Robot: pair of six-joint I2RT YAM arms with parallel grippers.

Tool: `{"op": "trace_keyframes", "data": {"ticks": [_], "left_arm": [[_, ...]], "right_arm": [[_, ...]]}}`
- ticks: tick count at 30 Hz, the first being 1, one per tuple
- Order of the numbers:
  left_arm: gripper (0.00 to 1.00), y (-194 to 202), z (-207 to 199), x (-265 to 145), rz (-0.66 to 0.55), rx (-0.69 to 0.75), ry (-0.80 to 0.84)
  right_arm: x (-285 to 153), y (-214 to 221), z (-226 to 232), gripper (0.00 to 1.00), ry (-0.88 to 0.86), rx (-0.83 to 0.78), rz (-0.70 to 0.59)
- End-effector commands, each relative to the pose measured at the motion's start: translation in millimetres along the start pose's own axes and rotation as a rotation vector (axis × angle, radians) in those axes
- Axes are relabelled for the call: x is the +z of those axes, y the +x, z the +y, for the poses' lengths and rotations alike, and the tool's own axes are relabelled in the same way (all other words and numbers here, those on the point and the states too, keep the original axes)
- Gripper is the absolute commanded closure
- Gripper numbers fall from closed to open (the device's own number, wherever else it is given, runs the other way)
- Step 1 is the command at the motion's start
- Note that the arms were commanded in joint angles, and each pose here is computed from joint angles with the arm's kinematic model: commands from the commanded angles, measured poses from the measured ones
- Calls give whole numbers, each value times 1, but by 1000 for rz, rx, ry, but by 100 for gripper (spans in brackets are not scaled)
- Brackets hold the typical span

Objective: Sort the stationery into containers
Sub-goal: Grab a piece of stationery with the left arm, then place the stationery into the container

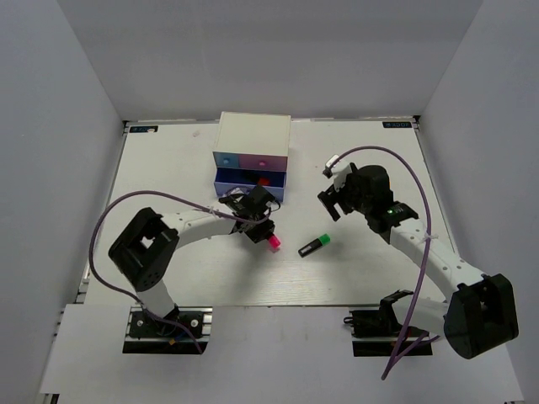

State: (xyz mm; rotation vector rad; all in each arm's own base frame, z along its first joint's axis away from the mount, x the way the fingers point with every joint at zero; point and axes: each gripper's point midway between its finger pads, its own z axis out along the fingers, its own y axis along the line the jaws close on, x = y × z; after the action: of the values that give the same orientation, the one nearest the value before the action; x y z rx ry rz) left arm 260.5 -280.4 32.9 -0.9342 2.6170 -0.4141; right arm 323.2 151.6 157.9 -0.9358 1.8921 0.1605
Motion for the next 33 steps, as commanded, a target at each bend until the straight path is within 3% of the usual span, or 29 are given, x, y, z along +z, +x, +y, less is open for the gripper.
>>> {"op": "trace_keyframes", "data": {"ticks": [1,2,5,6,9,17,33], "left_arm": [[87,-21,-58,-40,-71,71,283],[89,-25,-58,-42,-78,61,294],[90,-45,-77,-63,-177,68,381],[90,-49,-80,-67,-196,77,396],[90,-66,-101,-89,-270,53,454],[90,-116,-103,-88,-436,-111,415],[84,-151,-119,-44,-422,-341,415]], "right_arm": [[-5,-2,20,14,-105,-28,-35],[-6,0,23,18,-122,-29,-32],[-11,2,39,42,-203,-46,-42],[-11,2,40,58,-212,-50,-45],[-12,4,45,72,-236,-57,-42],[-14,5,44,71,-235,-68,-38],[-19,13,48,64,-234,-76,-30]]}}
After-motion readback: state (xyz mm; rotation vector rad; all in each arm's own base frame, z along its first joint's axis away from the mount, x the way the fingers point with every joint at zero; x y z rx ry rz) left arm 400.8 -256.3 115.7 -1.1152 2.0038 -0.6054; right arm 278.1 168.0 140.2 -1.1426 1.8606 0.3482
